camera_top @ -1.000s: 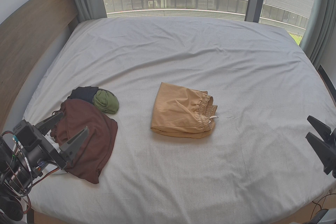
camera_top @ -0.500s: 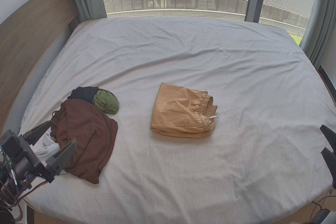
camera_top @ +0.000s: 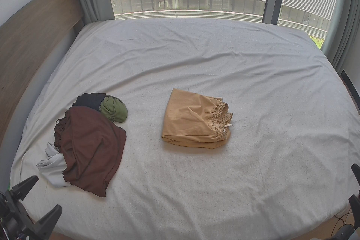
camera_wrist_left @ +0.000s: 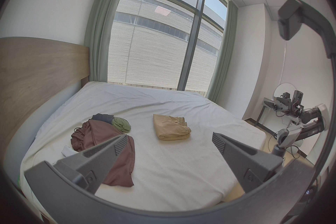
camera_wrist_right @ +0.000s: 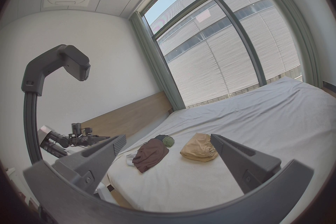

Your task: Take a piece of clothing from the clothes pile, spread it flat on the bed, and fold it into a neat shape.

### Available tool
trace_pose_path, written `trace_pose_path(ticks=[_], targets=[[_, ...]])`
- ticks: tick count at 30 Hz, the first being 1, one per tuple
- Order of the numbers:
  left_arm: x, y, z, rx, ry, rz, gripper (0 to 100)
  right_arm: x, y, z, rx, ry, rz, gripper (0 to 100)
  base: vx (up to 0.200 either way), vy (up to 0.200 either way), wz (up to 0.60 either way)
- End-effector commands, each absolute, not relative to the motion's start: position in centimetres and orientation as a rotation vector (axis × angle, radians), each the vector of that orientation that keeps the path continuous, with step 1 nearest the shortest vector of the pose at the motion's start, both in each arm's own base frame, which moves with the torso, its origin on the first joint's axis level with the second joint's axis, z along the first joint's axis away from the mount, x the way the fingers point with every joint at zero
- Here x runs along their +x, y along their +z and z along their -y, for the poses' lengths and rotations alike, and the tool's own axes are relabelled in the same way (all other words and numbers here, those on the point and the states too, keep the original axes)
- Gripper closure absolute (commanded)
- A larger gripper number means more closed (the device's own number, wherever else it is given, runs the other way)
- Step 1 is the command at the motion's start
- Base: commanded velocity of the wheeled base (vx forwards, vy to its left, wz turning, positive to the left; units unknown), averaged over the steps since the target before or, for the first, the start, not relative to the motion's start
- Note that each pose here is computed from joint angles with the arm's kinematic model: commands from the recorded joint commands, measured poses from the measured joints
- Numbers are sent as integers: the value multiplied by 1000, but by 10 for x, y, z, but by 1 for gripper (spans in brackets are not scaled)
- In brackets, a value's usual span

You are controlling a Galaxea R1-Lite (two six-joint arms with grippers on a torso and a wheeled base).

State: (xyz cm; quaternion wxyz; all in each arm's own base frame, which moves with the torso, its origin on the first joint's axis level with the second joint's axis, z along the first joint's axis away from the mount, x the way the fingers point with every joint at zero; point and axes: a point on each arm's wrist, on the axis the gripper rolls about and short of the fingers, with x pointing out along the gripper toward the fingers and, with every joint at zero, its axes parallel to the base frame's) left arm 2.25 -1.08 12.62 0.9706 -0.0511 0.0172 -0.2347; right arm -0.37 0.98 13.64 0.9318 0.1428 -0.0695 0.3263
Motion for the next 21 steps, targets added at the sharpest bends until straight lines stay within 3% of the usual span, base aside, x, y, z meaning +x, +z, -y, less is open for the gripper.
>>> trace_pose_path(ticks=[1, 6, 10, 13, 15, 21], targets=[[-12, 109, 4, -141, -463, 109, 0, -25, 123, -8, 268, 551, 240, 0, 0, 0, 0], [-18, 102, 4, -130, -405, 119, 0, -28, 116, -11, 213, 498, 267, 0, 0, 0, 0], [-18, 102, 4, -123, -396, 117, 0, -27, 100, -10, 193, 472, 176, 0, 0, 0, 0], [-17, 100, 2, -94, -305, 113, 0, -23, 88, -4, 131, 184, 103, 0, 0, 0, 0], [-17, 99, 1, -74, -236, 113, 0, -23, 82, -2, 108, 71, 56, 0, 0, 0, 0], [-23, 82, 2, -14, -97, 59, 0, -23, 83, 1, 53, -41, 62, 0, 0, 0, 0]])
